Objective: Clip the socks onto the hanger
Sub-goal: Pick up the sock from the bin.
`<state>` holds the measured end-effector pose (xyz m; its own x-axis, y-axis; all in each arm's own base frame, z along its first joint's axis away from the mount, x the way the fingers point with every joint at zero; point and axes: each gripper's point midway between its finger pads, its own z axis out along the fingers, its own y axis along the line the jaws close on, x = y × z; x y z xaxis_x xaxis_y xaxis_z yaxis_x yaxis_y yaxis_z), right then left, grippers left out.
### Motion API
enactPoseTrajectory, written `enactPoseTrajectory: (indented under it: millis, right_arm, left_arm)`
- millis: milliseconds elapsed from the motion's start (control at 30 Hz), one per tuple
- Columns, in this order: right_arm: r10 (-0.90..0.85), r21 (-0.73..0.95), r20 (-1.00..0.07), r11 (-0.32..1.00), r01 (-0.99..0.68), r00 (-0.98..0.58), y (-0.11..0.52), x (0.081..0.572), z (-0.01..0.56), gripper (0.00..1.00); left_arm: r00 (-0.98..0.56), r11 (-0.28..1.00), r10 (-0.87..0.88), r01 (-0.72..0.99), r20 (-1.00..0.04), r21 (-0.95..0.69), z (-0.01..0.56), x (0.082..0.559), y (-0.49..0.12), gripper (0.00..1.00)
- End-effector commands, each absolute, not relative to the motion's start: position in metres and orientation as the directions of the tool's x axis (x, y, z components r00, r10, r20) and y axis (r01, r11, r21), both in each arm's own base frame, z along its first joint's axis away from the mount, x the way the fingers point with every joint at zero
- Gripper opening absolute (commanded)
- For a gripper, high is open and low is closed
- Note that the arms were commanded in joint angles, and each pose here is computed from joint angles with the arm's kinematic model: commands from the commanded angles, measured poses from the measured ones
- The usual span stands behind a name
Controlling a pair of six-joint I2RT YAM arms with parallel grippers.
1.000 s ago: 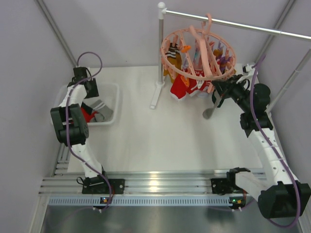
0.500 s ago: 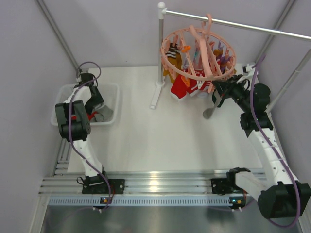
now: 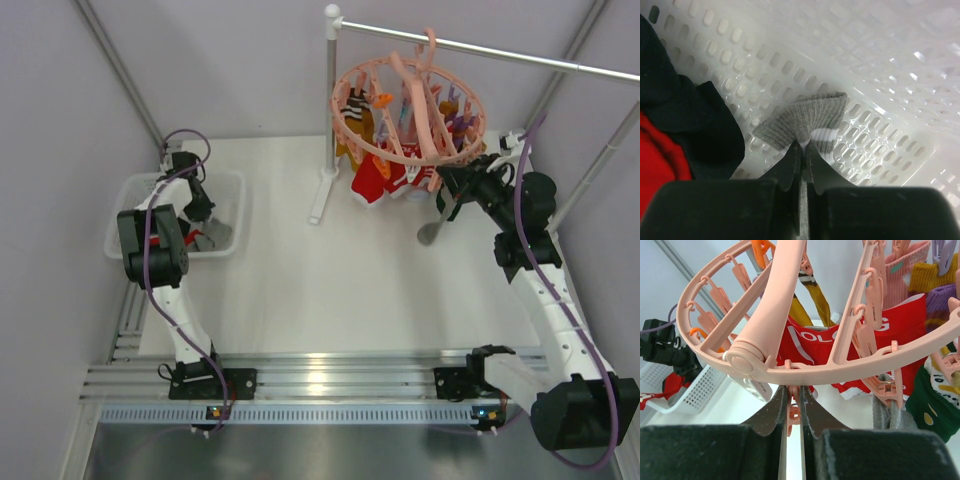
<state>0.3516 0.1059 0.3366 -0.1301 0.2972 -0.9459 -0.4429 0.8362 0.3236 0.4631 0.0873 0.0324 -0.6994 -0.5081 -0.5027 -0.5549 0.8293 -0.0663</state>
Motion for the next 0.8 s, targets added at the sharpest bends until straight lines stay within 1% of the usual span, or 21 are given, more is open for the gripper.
enactPoseTrajectory:
  millis: [0,100,133,167,200,233,267,300,333,367,400,433,467,567,600,667,700,733,767]
  right_arm:
    - [0.283,0.287,-0.956,0.849,-0.444,-0.077,0.102,0.35,0.356,0.0]
    - [0.281,0.284,-0.957,0.851,-0.442,-0.075,0.101,0.35,0.355,0.0]
    - [0.282,0.284,-0.957,0.85,-0.443,-0.072,0.101,0.349,0.357,0.0]
    - [0.282,0.286,-0.956,0.851,-0.44,-0.075,0.101,0.35,0.355,0.0]
    - [0.282,0.284,-0.957,0.851,-0.441,-0.072,0.101,0.35,0.357,0.0]
    - [0.282,0.284,-0.957,0.85,-0.443,-0.071,0.101,0.35,0.357,0.0]
    - [0.282,0.285,-0.957,0.85,-0.442,-0.074,0.101,0.35,0.356,0.0]
    - [0.282,0.285,-0.957,0.85,-0.444,-0.074,0.101,0.35,0.357,0.0]
    - [0.286,0.289,-0.955,0.848,-0.444,-0.075,0.101,0.351,0.357,0.0]
    - [0.286,0.29,-0.955,0.848,-0.444,-0.078,0.102,0.351,0.356,0.0]
    - [0.288,0.293,-0.954,0.847,-0.444,-0.079,0.102,0.352,0.355,0.0]
    - [0.295,0.299,-0.952,0.845,-0.444,-0.08,0.102,0.352,0.356,0.0]
    - [0.299,0.303,-0.951,0.844,-0.442,-0.082,0.102,0.352,0.355,0.0]
    - [0.312,0.317,-0.946,0.841,-0.438,-0.085,0.102,0.354,0.356,0.0]
    - [0.316,0.322,-0.945,0.839,-0.439,-0.09,0.103,0.355,0.356,0.0]
    - [0.32,0.325,-0.943,0.838,-0.439,-0.089,0.102,0.355,0.358,0.0]
    - [0.323,0.328,-0.942,0.836,-0.44,-0.089,0.103,0.355,0.359,0.0]
    - [0.324,0.329,-0.942,0.835,-0.441,-0.088,0.103,0.355,0.36,0.0]
    - [0.324,0.328,-0.942,0.837,-0.439,-0.086,0.102,0.355,0.361,0.0]
  left_arm:
    - [-0.711,0.841,-0.507,-0.533,-0.488,-0.097,0.031,0.463,0.082,0.0]
    - [-0.691,0.867,-0.467,-0.48,-0.552,-0.133,0.064,0.47,0.077,0.0]
    - [-0.675,0.89,-0.423,-0.433,-0.605,-0.14,0.091,0.473,0.076,0.0]
    - [-0.654,0.908,-0.387,-0.392,-0.65,-0.146,0.105,0.478,0.071,0.0]
    - [-0.647,0.939,-0.311,-0.322,-0.696,-0.12,0.122,0.481,0.068,0.0]
    - [-0.592,0.956,-0.258,-0.271,-0.764,-0.113,0.159,0.482,0.065,0.0]
    - [-0.542,0.974,-0.2,-0.201,-0.816,-0.106,0.178,0.488,0.054,0.0]
    - [-0.508,0.988,-0.121,-0.148,-0.853,-0.052,0.195,0.489,0.053,0.0]
    - [-0.431,0.996,-0.077,-0.082,-0.899,-0.046,0.23,0.488,0.043,0.0]
    - [-0.363,0.999,-0.047,-0.007,-0.931,-0.048,0.251,0.491,0.032,0.0]
    - [-0.311,0.999,0.003,0.045,-0.95,-0.012,0.269,0.491,0.027,0.0]
    - [-0.251,0.996,0.027,0.094,-0.968,0.004,0.293,0.488,0.019,0.0]
    - [-0.188,0.981,0.076,0.189,-0.979,0.039,0.314,0.487,0.002,0.0]
    - [-0.044,0.929,0.169,0.341,-0.985,0.145,0.361,0.479,-0.037,0.0]
    - [0.024,0.89,0.185,0.42,-0.982,0.178,0.376,0.473,-0.057,0.0]
    - [0.147,0.813,0.227,0.515,-0.963,0.271,0.398,0.458,-0.092,0.0]
    - [0.197,0.771,0.234,0.559,-0.952,0.305,0.405,0.449,-0.106,0.0]
    - [0.295,0.7,0.217,0.618,-0.931,0.359,0.417,0.432,-0.132,0.0]
    - [0.341,0.656,0.211,0.645,-0.916,0.391,0.419,0.421,-0.145,0.0]
